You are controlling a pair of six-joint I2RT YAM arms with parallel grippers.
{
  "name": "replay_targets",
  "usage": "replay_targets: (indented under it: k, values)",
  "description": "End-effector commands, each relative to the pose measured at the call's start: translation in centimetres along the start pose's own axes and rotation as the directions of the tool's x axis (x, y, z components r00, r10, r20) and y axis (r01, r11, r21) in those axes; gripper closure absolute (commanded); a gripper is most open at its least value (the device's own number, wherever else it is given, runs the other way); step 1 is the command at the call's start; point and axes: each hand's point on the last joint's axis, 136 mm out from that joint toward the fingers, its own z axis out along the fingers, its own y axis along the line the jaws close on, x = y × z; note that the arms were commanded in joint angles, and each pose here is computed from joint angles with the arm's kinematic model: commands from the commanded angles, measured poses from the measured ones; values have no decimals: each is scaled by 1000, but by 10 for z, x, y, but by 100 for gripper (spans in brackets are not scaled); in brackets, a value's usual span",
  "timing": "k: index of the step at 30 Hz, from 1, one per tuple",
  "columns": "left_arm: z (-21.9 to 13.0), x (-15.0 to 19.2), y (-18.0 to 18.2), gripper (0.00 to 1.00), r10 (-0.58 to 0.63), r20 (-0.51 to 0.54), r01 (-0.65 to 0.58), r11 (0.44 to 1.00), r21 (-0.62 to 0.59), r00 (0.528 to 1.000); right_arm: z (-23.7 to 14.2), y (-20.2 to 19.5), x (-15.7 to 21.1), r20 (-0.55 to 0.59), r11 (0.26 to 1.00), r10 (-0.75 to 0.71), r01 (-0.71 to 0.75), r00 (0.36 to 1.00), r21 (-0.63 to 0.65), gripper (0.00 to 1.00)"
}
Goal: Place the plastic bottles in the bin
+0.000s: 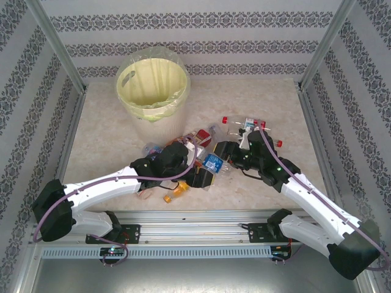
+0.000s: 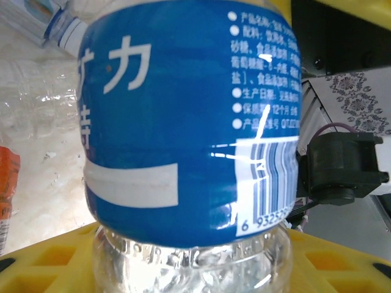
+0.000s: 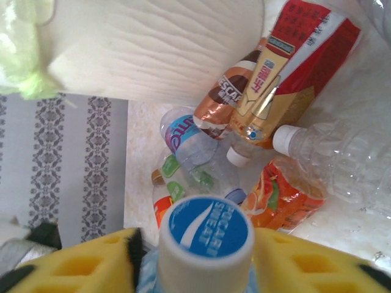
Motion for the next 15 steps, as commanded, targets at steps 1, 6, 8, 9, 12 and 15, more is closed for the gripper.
replay_targets:
  k: [1, 6, 8, 9, 12, 15]
  values:
    - [-20, -22, -13, 47, 50, 54, -48, 998, -33, 997, -22, 31, -3, 12, 991, -109, 110, 994, -82, 36]
    - [-46, -44, -11, 47, 67, 77, -58, 992, -110, 995, -54, 57, -5, 51, 959, -252, 256, 966, -117, 13]
    - [-58, -60, -11, 47, 70, 93, -57, 989, -139, 993, -69, 69, -6, 68, 941, -308, 314, 949, -122, 6]
    - [-63, -68, -11, 47, 71, 100, -56, 987, -149, 992, -75, 73, -6, 76, 933, -330, 337, 941, -122, 3]
    - [-82, -95, -14, 46, 85, 132, -59, 980, -191, 988, -92, 88, -10, 105, 907, -394, 405, 913, -120, 2]
    - [-101, -121, -12, 45, 100, 154, -58, 964, -258, 983, -109, 103, -13, 143, 878, -447, 464, 883, -120, 2]
